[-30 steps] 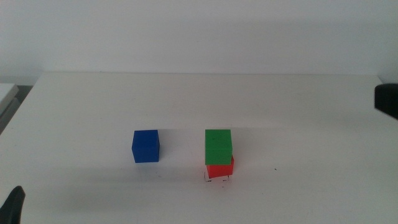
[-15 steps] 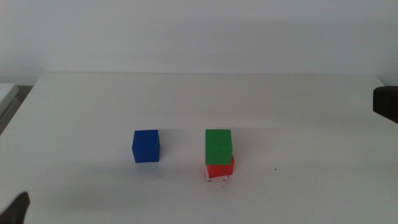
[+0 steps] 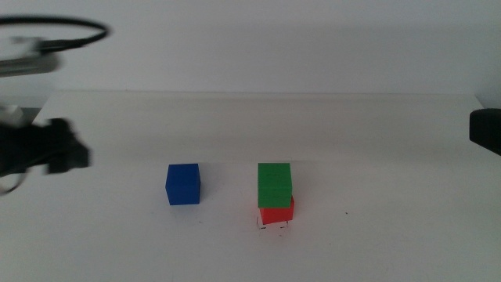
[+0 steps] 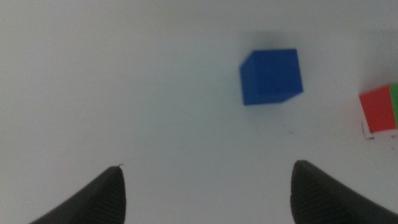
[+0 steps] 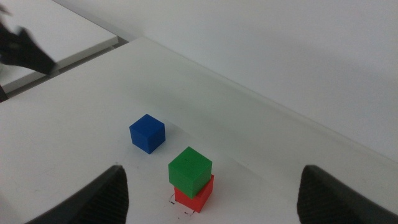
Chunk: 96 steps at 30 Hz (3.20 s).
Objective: Stack red cubes first, then green, then blue cubes in a specific spot.
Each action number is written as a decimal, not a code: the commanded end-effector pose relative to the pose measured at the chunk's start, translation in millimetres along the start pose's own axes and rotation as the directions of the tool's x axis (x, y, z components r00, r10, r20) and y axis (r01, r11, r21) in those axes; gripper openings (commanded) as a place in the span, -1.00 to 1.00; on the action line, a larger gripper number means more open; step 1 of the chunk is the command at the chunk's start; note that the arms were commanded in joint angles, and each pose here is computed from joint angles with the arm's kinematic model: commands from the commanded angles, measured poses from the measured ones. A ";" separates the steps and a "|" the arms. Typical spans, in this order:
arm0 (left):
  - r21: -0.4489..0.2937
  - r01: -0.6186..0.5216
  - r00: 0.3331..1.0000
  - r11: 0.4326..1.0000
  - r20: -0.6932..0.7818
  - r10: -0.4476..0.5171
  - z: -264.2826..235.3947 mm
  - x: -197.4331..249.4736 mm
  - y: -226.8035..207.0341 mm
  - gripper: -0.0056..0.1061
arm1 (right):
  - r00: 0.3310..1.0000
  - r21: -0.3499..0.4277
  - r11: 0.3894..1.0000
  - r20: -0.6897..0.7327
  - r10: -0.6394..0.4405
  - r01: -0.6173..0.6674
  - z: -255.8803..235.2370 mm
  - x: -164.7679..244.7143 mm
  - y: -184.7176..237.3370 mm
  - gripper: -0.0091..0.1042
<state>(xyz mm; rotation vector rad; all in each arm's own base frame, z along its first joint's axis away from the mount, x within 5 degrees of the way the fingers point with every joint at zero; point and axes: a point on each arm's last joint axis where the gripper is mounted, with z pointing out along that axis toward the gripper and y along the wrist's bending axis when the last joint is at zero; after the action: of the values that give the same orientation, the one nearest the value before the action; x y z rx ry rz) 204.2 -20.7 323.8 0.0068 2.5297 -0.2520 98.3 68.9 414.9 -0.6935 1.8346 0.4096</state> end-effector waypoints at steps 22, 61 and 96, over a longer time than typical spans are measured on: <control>-0.096 -0.050 0.909 0.994 -0.416 0.006 198.8 -72.3 -97.1 0.66 | 1.000 0.012 1.000 0.009 -0.002 0.002 -0.3 0.0 -1.3 0.72; 0.043 -0.014 0.973 0.999 -0.229 0.023 82.2 -77.8 -235.6 -0.93 | 1.000 0.012 1.000 0.009 -0.002 0.002 -0.3 0.0 -1.3 0.72; -0.022 -0.053 0.947 0.998 -0.319 0.043 123.2 -58.1 -238.9 -0.93 | 1.000 0.012 1.000 0.009 -0.002 0.002 -0.3 0.0 -1.3 0.72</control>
<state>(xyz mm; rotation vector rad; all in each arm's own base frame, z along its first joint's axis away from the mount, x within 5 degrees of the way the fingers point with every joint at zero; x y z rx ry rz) 308.5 -275.6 294.9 0.1145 2.8650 -0.1924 98.3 68.9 414.9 -0.6935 1.8346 0.4096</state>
